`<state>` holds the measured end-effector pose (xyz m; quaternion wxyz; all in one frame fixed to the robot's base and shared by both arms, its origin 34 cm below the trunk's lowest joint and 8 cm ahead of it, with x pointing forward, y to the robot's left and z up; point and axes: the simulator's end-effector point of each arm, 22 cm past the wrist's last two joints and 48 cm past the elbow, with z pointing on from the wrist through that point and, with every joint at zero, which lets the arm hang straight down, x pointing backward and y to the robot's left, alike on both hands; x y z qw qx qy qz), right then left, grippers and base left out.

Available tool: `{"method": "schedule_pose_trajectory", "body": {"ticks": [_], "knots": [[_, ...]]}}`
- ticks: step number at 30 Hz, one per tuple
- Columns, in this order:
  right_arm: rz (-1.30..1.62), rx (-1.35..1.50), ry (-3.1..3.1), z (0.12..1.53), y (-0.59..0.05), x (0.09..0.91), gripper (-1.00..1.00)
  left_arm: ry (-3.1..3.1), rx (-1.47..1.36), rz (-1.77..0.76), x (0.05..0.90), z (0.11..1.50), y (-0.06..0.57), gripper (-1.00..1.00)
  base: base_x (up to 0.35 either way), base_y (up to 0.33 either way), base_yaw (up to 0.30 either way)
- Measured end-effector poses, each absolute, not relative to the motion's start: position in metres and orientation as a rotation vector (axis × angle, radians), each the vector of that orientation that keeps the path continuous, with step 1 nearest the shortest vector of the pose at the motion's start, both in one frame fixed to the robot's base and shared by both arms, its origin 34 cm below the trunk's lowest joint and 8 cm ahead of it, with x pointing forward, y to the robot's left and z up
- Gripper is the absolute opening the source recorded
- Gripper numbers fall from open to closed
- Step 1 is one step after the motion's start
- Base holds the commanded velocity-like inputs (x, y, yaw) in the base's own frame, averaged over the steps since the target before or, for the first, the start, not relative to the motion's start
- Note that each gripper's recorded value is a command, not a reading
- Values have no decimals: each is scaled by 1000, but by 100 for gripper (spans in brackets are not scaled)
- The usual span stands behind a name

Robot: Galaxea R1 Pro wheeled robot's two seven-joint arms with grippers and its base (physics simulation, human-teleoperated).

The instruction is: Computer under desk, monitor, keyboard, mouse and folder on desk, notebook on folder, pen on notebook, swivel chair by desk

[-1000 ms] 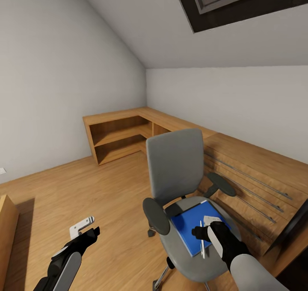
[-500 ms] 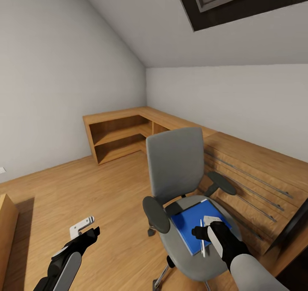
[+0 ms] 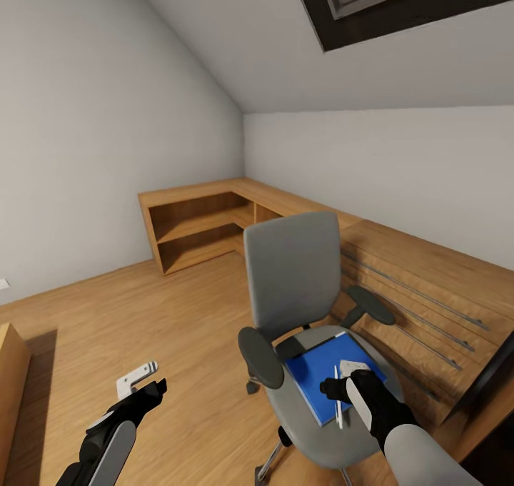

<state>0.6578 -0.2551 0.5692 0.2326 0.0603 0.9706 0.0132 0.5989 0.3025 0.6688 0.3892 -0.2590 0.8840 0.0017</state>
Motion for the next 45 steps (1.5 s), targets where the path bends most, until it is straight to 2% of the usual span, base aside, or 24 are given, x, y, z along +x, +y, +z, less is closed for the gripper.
{"method": "schedule_pose_trajectory", "body": {"ticks": [45], "knots": [[35,162,2667,556,-255,656,100,2249,-657,4,597,655,302,100,0,0,0]]}}
